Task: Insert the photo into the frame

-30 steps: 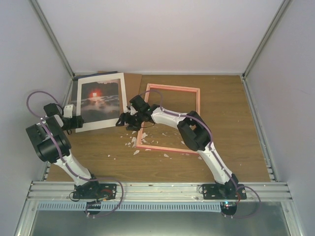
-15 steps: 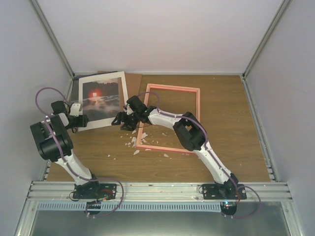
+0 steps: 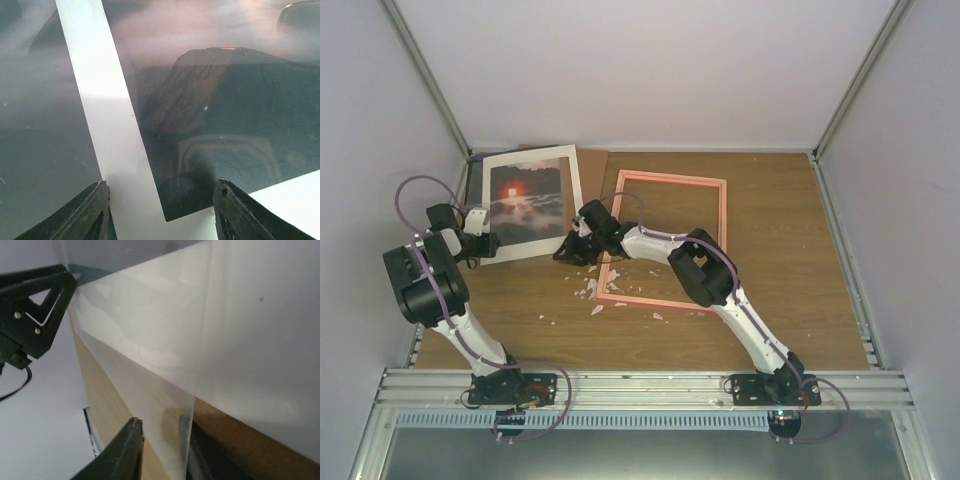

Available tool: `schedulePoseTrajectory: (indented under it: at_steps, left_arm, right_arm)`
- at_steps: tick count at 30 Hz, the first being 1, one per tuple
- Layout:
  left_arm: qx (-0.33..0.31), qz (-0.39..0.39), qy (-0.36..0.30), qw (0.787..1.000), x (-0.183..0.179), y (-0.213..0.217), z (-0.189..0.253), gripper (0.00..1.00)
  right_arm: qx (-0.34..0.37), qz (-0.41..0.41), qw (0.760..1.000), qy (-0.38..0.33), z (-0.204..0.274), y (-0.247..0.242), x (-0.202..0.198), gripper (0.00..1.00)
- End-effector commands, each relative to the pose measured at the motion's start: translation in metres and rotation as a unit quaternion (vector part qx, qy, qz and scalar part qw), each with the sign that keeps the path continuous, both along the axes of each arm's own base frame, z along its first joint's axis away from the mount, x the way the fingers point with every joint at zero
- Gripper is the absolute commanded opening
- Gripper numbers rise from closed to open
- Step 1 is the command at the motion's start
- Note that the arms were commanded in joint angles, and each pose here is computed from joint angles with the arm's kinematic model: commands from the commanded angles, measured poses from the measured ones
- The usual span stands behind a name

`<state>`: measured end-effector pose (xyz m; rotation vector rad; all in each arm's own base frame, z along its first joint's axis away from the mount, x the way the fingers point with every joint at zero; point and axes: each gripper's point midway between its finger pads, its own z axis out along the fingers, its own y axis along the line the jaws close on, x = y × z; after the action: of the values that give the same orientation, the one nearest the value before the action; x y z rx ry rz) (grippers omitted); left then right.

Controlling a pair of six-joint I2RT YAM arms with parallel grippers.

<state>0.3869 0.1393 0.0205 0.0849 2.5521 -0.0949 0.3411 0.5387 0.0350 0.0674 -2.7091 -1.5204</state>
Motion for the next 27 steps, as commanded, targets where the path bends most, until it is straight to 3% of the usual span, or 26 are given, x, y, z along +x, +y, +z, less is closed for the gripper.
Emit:
schedulePoseTrajectory:
  at_steps: [1,4,7,14,20,27]
  left_arm:
    - [-0.068,-0.020,0.114,0.991,-0.048,-0.039,-0.049,0.57]
    - [-0.073,-0.020,0.097,0.992,-0.043,-0.038,-0.036,0.59]
    - [-0.082,-0.020,0.061,0.995,-0.032,-0.034,-0.010,0.70]
    - [-0.089,-0.025,-0.048,0.994,-0.012,-0.026,0.074,0.88]
    - [-0.104,-0.046,-0.106,0.988,-0.004,-0.037,0.117,0.96]
    - [-0.170,-0.075,-0.126,0.974,-0.001,-0.075,0.135,0.99]
  right_arm:
    - [0.008,-0.018,0.998,-0.064,0.026,0.002,0.013,0.18]
    - [0.012,-0.013,0.996,-0.083,0.036,0.002,0.015,0.08]
    - [0.015,-0.006,0.995,-0.095,0.046,-0.001,0.014,0.01]
    - [0.049,0.007,0.982,-0.180,0.110,-0.010,0.019,0.00]
    - [0.029,0.012,0.969,-0.246,0.143,-0.064,0.019,0.01]
    - [0.012,0.002,0.979,-0.204,0.129,-0.139,-0.005,0.01]
